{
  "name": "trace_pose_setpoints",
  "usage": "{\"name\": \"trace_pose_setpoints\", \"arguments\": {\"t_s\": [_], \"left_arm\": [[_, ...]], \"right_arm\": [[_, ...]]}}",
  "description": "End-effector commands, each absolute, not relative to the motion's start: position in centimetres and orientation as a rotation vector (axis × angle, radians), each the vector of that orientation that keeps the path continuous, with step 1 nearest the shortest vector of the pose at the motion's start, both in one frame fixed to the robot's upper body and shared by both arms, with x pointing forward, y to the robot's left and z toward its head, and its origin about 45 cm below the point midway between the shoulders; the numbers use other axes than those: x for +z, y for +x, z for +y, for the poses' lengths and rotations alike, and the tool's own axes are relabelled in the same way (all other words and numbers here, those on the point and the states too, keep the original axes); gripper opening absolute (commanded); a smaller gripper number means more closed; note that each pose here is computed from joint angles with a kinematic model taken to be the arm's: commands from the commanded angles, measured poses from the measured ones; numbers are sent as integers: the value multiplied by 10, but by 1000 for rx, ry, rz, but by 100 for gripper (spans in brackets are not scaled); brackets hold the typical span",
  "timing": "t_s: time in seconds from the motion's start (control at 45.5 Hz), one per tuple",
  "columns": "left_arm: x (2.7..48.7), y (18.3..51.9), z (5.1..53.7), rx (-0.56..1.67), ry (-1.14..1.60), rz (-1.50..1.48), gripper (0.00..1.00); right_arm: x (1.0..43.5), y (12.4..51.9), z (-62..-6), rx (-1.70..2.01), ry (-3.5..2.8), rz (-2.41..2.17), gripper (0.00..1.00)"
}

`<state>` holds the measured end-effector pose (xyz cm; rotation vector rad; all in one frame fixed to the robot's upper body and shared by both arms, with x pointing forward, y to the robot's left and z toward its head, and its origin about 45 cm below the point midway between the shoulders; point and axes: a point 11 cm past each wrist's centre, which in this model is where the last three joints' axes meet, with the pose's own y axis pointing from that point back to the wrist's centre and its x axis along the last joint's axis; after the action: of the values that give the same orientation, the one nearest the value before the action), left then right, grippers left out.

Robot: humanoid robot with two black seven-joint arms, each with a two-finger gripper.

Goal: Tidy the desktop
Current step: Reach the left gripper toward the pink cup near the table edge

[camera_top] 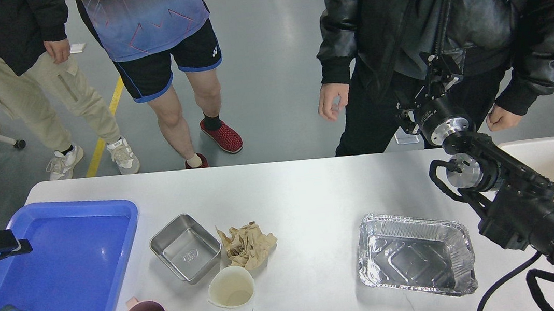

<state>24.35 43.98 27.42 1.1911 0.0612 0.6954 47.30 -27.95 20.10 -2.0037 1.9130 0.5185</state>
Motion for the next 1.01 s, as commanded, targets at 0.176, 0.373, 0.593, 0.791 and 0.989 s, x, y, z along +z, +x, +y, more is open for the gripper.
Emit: {"name": "trace_pose_setpoints", "arguments": {"t_s": [0.176, 0.373, 0.593, 0.791, 0.989], "left_arm": [[248, 262, 389, 521, 1188, 25, 97], [213, 259, 357, 427, 1204, 39, 96], [180, 234, 369, 413, 1308, 109, 93], [158, 225, 356, 399, 1306, 122, 93], [146, 219, 347, 389, 1303, 127, 92]], "right_arm": [[196, 470, -279, 530, -2006, 1915, 100], [196, 470, -280, 530, -2004, 1916, 100], [196, 470, -279, 530, -2005, 1915, 100], [196, 470, -279, 531, -2005, 1917, 100], [196, 470, -276, 536, -2005, 1910, 100]]}}
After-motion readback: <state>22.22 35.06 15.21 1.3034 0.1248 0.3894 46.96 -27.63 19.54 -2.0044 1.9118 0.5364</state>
